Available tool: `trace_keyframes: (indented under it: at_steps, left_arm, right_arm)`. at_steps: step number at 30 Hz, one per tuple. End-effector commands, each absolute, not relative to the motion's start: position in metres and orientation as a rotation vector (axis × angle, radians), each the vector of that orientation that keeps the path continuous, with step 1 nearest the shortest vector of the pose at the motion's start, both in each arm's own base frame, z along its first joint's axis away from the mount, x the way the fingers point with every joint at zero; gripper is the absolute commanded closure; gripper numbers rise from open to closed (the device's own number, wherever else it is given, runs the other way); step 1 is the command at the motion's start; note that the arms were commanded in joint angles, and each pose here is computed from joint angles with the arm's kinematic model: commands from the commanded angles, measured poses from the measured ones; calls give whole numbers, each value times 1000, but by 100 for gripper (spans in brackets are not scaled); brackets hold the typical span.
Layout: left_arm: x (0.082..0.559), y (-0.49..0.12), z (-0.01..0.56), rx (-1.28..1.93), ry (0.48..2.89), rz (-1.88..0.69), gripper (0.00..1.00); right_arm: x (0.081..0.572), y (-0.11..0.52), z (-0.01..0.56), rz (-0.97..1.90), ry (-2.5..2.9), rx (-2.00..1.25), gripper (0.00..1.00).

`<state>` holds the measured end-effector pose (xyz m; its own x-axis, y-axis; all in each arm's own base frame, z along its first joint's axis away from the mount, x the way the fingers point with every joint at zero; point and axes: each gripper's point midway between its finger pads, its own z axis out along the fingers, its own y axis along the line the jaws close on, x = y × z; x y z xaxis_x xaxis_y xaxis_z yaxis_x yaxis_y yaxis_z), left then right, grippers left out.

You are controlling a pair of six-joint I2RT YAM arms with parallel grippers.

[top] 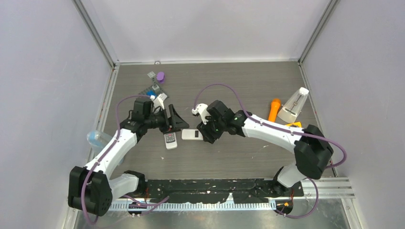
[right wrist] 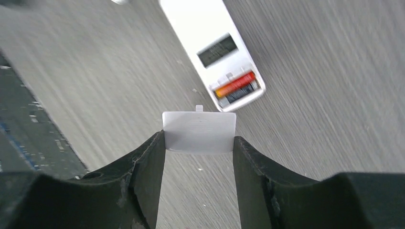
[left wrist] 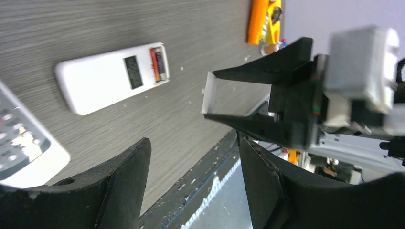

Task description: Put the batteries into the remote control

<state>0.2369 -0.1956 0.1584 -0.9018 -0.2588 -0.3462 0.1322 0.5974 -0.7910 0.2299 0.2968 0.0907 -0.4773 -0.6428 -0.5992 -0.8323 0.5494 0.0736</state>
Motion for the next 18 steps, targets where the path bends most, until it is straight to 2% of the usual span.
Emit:
trace_keyframes:
  at_steps: [1, 8, 18]
  left_arm:
    - [228, -218, 184, 43, 2322, -1451, 33]
    - [218, -230, 185, 78, 2359, -1529, 39]
    - [223, -244, 188, 57, 2358, -1593, 63]
  right_arm:
    - [234, 334, 157, 616, 2016, -1180, 70]
    - [224, 356, 194, 661, 1900, -1204, 69]
    - [219, 365, 208, 700, 1864, -1205, 69]
